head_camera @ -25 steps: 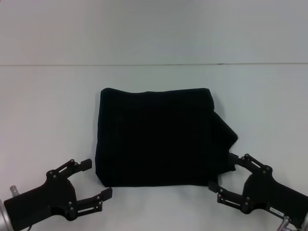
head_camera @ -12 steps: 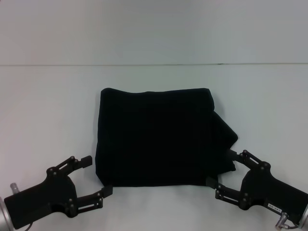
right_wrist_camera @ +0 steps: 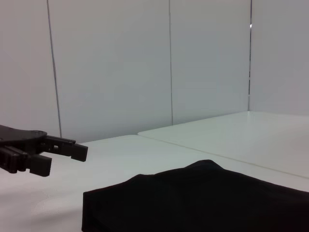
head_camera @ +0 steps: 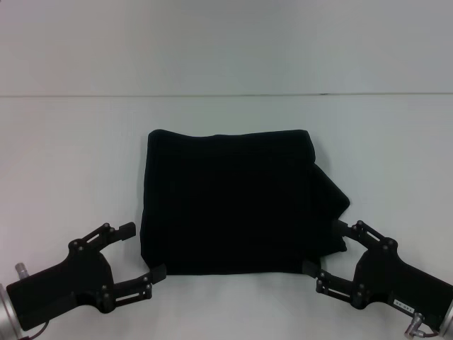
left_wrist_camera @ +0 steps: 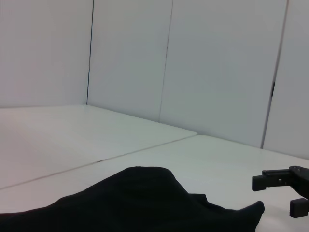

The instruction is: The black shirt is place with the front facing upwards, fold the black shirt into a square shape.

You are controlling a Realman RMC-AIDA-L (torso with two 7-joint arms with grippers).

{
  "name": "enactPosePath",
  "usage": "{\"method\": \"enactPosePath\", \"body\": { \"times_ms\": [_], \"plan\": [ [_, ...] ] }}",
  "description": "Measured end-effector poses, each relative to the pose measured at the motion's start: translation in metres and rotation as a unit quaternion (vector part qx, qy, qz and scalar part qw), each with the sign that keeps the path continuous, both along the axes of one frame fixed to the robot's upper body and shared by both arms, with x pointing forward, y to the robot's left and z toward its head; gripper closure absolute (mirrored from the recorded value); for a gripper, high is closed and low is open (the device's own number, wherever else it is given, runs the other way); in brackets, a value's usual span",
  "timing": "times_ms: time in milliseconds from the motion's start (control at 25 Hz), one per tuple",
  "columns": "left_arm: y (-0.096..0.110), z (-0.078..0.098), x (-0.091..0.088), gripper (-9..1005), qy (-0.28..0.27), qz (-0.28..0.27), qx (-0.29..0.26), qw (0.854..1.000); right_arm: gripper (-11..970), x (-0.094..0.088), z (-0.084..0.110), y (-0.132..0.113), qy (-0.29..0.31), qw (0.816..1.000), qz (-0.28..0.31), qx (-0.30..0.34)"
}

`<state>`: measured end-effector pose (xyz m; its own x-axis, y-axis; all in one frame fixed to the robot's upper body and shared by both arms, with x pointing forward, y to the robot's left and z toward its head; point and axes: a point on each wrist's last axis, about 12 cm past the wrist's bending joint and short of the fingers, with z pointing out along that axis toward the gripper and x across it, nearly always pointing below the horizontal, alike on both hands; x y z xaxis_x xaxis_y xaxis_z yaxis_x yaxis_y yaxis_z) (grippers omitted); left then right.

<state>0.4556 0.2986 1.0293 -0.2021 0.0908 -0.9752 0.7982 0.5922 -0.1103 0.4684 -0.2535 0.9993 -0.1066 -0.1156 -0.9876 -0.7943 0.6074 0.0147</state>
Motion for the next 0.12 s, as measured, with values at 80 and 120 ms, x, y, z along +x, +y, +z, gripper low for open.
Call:
{"method": "enactPosePath", "body": {
  "times_ms": [80, 120],
  "plan": [
    [-0.0001, 0.0001, 0.0, 55, 0.0, 0.0, -0.001, 1.0, 31, -0.0001, 0.0001, 0.0001, 0.0, 1.0, 0.0, 0.001],
    [-0.0003, 0.0001, 0.0, 55, 0.0, 0.0, -0.001, 1.0, 31, -0.0003, 0.0, 0.0001, 0.0, 1.0, 0.0, 0.001]
  ]
}}
